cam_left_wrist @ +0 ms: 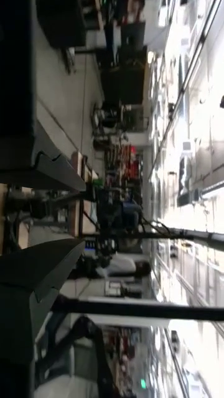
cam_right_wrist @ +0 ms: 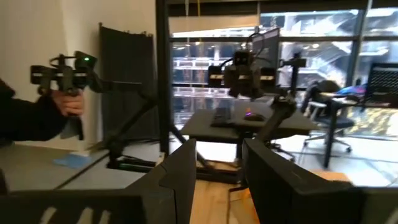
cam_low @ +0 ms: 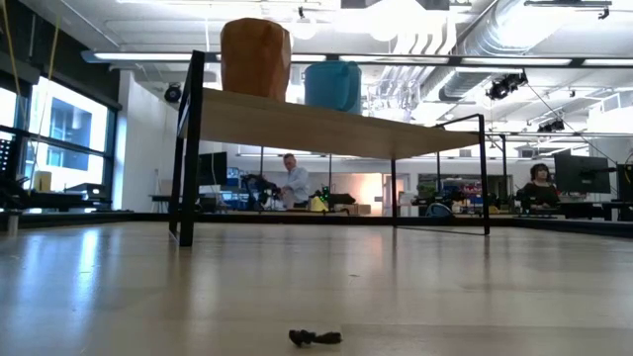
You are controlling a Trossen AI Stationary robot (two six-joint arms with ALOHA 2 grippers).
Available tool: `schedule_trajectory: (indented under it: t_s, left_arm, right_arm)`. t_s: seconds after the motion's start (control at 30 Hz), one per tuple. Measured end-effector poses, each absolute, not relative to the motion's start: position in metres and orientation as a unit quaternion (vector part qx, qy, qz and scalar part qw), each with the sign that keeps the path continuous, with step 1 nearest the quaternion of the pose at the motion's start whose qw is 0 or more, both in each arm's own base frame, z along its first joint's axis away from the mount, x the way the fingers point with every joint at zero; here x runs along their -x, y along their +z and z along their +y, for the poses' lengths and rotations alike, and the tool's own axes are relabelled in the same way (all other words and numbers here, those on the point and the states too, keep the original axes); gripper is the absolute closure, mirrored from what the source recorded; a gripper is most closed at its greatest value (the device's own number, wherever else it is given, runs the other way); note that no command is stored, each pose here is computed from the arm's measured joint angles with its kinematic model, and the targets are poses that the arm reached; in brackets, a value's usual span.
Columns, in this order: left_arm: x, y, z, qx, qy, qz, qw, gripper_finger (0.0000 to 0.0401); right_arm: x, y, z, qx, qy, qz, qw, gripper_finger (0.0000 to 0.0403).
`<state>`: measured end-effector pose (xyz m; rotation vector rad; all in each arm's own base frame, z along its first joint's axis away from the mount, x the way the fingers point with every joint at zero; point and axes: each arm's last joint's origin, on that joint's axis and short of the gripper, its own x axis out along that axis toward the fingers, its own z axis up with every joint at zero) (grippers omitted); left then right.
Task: Stack small to large cups/mugs on shelf
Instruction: Return to Home Position
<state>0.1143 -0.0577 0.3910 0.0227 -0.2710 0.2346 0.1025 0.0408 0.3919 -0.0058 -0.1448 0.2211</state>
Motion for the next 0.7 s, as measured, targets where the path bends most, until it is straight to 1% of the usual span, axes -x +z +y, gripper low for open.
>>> schedule_trajectory:
  t_s: [0.23, 0.4, 0.7]
  left_arm:
    - [-0.115, 0.389, -0.059, 0.003, 0.085, -0.134, 0.987, 0.0277]
    - [-0.116, 0.387, -0.061, 0.023, 0.068, -0.13, 0.989, 0.0277]
    - [-0.115, 0.388, -0.061, 0.028, 0.068, -0.133, 0.988, 0.0277]
  right_arm:
    - [-0.093, 0.372, 0.037, -0.015, 0.126, -0.07, 0.989, 0.0279]
    - [-0.086, 0.353, 0.036, -0.049, 0.147, -0.103, 0.982, 0.0279]
    - [-0.082, 0.323, 0.036, -0.099, 0.194, -0.13, 0.967, 0.0279]
